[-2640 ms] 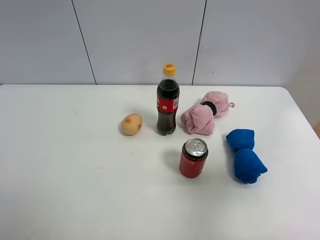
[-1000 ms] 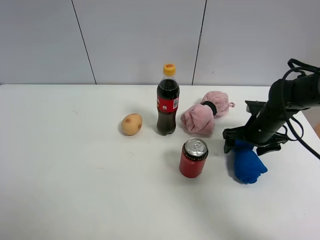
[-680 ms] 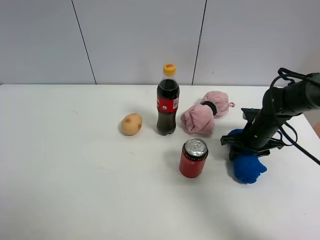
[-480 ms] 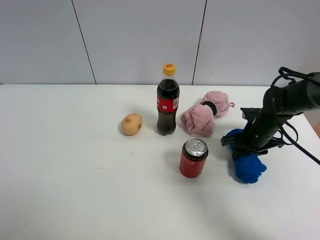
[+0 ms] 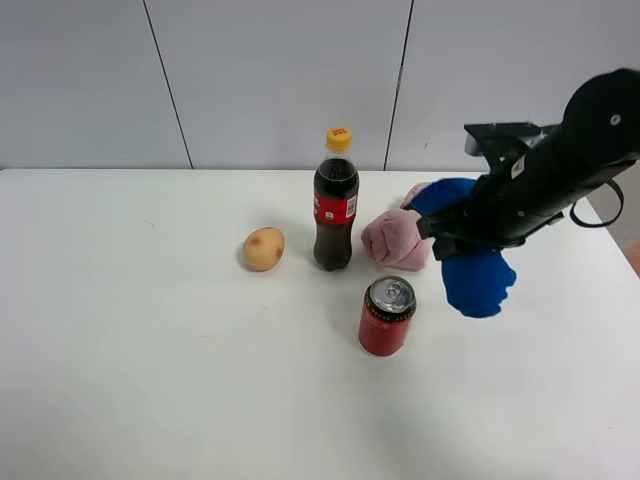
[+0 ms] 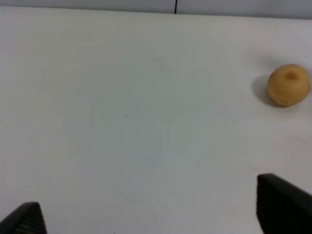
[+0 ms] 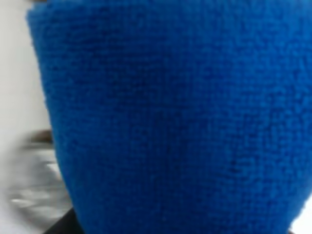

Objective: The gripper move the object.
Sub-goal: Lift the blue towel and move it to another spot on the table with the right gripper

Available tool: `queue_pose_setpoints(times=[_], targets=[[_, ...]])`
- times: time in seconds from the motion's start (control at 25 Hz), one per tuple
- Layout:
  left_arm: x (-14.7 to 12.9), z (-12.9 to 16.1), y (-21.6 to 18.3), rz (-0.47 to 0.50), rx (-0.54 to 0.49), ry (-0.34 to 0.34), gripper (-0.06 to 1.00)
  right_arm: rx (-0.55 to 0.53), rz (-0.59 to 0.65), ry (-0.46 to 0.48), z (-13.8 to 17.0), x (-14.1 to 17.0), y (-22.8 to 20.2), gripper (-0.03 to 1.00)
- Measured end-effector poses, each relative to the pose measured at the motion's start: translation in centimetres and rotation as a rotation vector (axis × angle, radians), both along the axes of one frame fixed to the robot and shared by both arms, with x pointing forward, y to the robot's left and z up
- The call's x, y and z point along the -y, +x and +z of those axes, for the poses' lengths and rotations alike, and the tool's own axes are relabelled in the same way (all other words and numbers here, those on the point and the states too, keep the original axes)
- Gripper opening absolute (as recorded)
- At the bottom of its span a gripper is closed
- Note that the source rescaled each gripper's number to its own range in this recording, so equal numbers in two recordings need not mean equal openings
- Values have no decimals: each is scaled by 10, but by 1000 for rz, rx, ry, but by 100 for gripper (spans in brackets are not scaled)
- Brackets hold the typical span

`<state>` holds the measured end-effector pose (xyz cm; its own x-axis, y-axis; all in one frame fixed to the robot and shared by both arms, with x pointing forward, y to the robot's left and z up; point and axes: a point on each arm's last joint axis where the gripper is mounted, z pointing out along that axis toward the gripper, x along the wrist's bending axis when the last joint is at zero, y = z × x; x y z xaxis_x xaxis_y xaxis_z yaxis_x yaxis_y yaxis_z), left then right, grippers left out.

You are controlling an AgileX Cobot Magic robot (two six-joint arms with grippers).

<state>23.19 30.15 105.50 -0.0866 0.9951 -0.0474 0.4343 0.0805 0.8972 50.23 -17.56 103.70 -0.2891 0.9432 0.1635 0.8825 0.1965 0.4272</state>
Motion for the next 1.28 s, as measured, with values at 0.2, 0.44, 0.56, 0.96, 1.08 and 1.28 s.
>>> queue_pose_setpoints(times=[0.2,0.44,0.56,0.96,1.08,1.28], targets=[[0,0,0,0,0,0,100,111,112,83,49,-52,5,0],[0,0,0,0,0,0,100,97,255,93,50,-127,23,0],[0,0,0,0,0,0,100,53,336,68,34,-169,27,0],[0,0,0,0,0,0,100,-57,472,-16,-38,-245,29,0],[0,0,0,0,0,0,100,-102,474,-53,-64,-249,32,0],[0,0,0,0,0,0,100,-147,476,-86,-92,-252,34,0]])
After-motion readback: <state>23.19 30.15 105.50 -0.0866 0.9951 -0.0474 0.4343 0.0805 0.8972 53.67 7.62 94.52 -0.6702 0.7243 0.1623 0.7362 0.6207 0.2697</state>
